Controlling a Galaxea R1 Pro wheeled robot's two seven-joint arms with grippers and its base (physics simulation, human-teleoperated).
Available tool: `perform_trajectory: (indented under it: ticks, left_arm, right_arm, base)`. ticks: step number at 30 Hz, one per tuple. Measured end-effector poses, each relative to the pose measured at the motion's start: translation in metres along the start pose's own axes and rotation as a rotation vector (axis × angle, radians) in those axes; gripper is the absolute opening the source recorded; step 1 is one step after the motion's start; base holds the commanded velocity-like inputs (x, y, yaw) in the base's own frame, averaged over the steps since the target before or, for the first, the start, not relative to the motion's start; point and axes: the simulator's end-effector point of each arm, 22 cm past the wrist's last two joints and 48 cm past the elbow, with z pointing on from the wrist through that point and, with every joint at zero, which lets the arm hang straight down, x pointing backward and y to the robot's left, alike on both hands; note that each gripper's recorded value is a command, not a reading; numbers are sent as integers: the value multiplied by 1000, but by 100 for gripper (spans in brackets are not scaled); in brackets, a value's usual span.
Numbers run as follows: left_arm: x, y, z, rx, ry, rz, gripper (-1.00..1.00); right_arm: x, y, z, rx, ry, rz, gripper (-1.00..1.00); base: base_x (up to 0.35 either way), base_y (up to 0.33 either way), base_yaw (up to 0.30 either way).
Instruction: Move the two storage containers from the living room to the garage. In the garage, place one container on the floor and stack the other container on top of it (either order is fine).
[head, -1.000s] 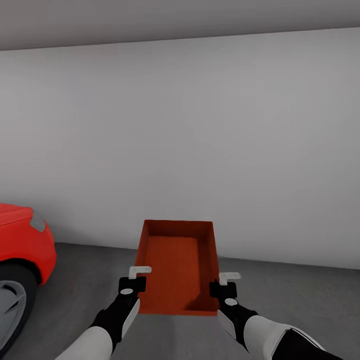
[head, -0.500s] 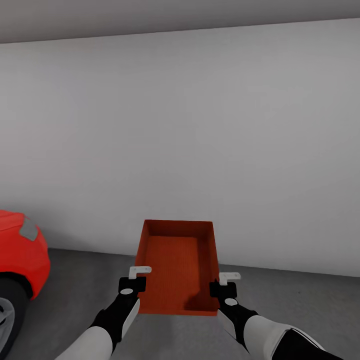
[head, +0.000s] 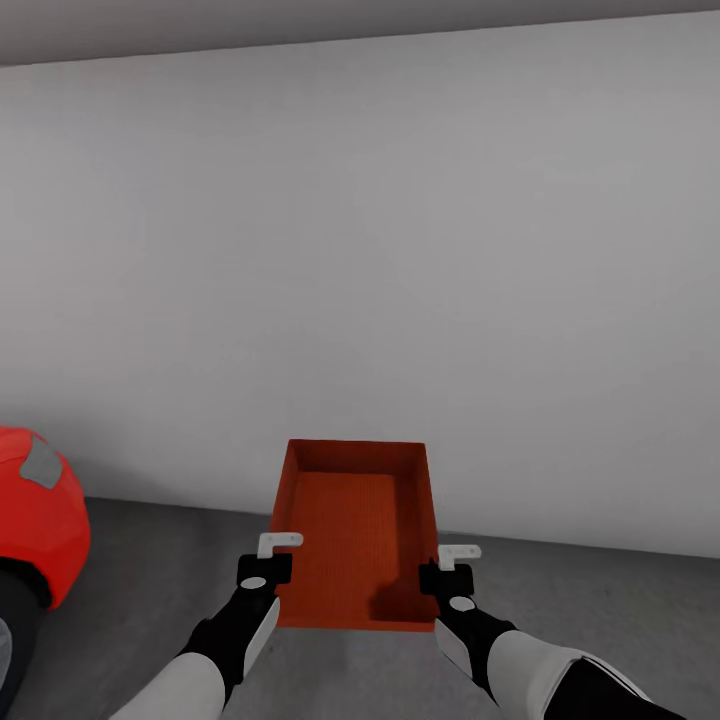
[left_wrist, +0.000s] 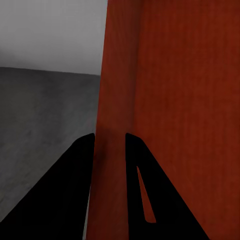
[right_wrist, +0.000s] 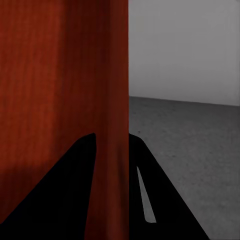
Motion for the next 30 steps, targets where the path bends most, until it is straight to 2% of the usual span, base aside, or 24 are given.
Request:
perform_trajectory:
  ticks: [30]
  left_arm:
    - [26, -2, 11, 1, 48, 8, -100]
  right_arm:
    - [27, 2, 8, -2, 48, -3, -100]
  base:
    - [0, 0, 0]
